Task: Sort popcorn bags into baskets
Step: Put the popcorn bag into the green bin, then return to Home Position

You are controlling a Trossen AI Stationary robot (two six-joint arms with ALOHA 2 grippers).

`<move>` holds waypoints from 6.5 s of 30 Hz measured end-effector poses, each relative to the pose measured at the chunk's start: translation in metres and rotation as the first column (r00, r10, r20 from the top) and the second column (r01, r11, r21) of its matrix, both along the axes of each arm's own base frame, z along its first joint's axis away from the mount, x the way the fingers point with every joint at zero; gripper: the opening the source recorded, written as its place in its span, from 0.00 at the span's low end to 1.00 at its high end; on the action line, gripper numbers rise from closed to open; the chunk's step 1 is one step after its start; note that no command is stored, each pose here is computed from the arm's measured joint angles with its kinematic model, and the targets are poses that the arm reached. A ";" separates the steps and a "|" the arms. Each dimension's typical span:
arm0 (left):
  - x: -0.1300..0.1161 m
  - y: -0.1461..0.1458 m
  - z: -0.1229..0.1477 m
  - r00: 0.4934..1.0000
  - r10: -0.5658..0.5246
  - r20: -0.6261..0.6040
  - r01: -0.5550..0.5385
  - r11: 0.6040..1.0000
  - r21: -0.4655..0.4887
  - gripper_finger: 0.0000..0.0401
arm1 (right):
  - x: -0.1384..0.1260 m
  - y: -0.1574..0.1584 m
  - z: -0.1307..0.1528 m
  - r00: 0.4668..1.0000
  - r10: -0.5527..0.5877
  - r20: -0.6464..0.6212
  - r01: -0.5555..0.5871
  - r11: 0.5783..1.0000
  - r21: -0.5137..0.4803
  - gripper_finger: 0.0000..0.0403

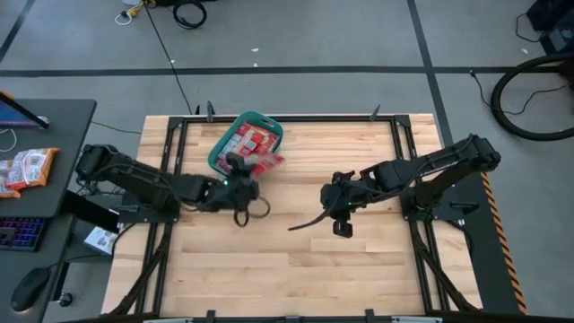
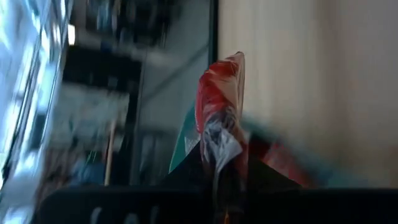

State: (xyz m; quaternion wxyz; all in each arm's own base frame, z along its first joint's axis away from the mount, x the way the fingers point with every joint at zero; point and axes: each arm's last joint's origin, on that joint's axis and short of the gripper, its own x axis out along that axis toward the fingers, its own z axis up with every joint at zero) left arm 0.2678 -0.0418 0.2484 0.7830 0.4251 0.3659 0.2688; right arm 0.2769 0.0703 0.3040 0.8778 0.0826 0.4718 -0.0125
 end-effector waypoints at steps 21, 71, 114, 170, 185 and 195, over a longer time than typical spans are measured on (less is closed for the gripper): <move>-0.005 0.123 -0.007 0.954 0.189 -0.233 -0.192 0.981 0.009 0.08 | 0.007 0.007 -0.008 1.000 0.014 -0.006 -0.014 1.000 -0.021 0.25; -0.136 0.045 -0.012 0.745 0.124 0.656 0.511 0.526 -0.680 0.31 | -0.078 -0.024 -0.089 0.911 -0.073 0.406 0.061 0.997 0.041 0.25; -0.182 0.050 -0.049 0.582 0.029 0.813 0.552 0.720 -0.420 0.02 | -0.164 -0.069 -0.132 0.505 -0.109 0.856 0.263 0.964 -0.032 0.19; -0.181 0.048 -0.047 0.567 -0.017 0.823 0.610 0.681 -0.406 0.06 | -0.166 -0.072 -0.127 0.421 -0.252 0.871 0.324 0.939 0.116 0.18; -0.181 0.048 -0.047 0.567 -0.017 0.823 0.610 0.681 -0.406 0.06 | -0.166 -0.072 -0.127 0.421 -0.253 0.871 0.324 0.939 0.116 0.18; -0.181 0.048 -0.047 0.567 -0.017 0.823 0.610 0.681 -0.406 0.06 | -0.166 -0.072 -0.127 0.421 -0.253 0.871 0.324 0.939 0.116 0.18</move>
